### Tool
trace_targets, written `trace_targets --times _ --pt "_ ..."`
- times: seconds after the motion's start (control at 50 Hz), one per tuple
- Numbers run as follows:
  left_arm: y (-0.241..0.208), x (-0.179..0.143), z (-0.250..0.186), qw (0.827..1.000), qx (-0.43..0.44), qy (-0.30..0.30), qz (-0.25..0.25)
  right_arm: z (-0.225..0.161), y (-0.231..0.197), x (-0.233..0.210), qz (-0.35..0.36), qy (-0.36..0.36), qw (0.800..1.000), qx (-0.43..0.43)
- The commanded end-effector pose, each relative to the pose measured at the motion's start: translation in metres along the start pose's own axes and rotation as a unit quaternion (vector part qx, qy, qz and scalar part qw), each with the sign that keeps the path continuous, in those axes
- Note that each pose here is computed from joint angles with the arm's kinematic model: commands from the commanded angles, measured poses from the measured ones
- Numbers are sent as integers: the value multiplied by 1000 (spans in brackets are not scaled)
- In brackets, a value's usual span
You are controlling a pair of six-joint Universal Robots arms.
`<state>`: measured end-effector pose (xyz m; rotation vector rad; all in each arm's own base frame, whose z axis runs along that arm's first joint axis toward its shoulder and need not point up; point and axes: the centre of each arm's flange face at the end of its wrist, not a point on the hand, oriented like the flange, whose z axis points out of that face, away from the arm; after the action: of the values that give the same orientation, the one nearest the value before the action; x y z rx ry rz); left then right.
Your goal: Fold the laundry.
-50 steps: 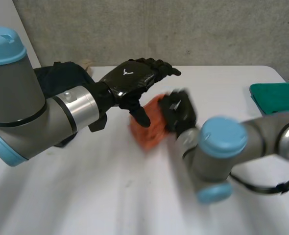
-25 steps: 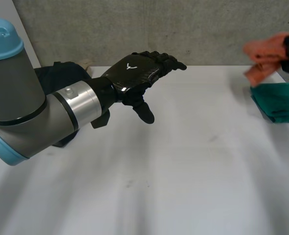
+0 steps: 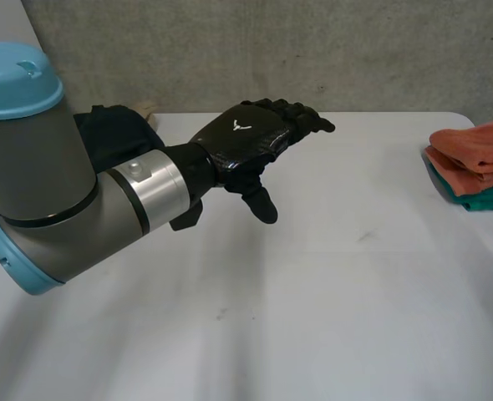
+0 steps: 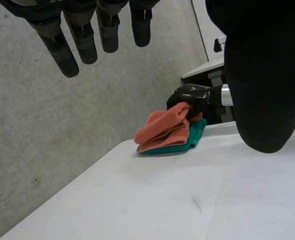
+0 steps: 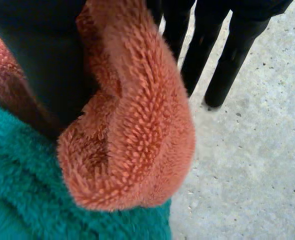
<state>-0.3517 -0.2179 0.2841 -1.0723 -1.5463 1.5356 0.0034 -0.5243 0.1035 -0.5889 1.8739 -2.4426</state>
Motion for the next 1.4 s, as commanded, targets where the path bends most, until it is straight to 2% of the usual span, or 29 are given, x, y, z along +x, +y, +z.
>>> trace_targets --times 0.02,0.12,0.16,0.2,0.22,0.28,0.3,0.34,0.36,0.44,0.46,0.54,0.56,0.62,0.64,0.66,0.7,0.72,0.76,0.78,0.84,0.88,0.98,1.06,1.14,1.26,1.32,1.4 --pt "-1 3 0 1000 1 3 0 -12 4 8 -12 22 999 -46" --pt "-5 9 -1 1000 5 9 3 -23 -33 51 -59 87 989 -103" --pt "-5 9 -1 1000 5 9 3 -32 -48 80 -95 137 977 -135" --pt "-7 10 -2 1000 7 10 4 -38 -59 103 -130 189 960 -158" --pt "-9 10 -3 1000 9 9 5 -42 -70 120 -165 240 939 -181" --pt "-16 11 -5 1000 18 8 10 -44 -97 136 -219 300 907 -197" --pt "-18 12 -6 1000 20 8 11 -45 -116 143 -249 325 890 -198" --pt "-22 12 -7 1000 25 7 14 -42 -132 139 -268 330 886 -188" --pt "-24 11 -8 999 28 6 16 -38 -139 134 -274 325 887 -177" --pt "-40 5 -12 998 50 -22 30 -13 -177 72 -265 266 922 -91" --pt "-43 3 -13 997 54 -31 34 -7 -197 43 -253 234 938 -46" --pt "-61 -23 -20 988 82 -123 50 -18 -240 -24 -210 136 967 51" --pt "-70 -51 -28 974 95 -198 56 -23 -244 -37 -201 112 971 67" --pt "-74 -83 -39 955 97 -273 61 -44 -261 -85 -164 30 980 112" --pt "-73 -107 -48 939 93 -324 63 -51 -263 -97 -154 9 981 119" --pt "-71 -120 -53 931 89 -347 64 -65 -263 -125 -139 -35 981 128" --pt "-62 -148 -62 917 75 -385 72 -77 -261 -148 -124 -69 982 125" --pt "-47 -172 -69 907 48 -409 81 -83 -261 -161 -118 -86 981 124" --pt "-30 -193 -73 899 19 -428 93 -104 -253 -195 -96 -132 981 104" --pt "-9 -215 -77 890 -17 -442 109 -110 -250 -203 -89 -142 981 93" --pt "27 -247 -83 879 -75 -452 136 -131 -235 -224 -72 -173 982 35" --pt "67 -265 -79 879 -124 -434 152 -143 -223 -231 -66 -184 981 -13" --pt "140 -291 -65 904 -158 -357 172 -157 -197 -238 -69 -191 975 -88" --pt "170 -311 -71 914 -155 -338 160 -164 -183 -239 -73 -193 972 -114" --pt "184 -314 -65 918 -154 -329 157 -167 -178 -237 -71 -191 971 -124" --pt "166 -305 -51 916 -135 -334 174 -170 -177 -237 -70 -190 971 -129" --pt "114 -284 -44 916 -97 -342 184 -170 -178 -237 -71 -190 971 -128" --pt "62 -248 -40 926 -34 -335 170 -168 -179 -236 -73 -185 972 -126"
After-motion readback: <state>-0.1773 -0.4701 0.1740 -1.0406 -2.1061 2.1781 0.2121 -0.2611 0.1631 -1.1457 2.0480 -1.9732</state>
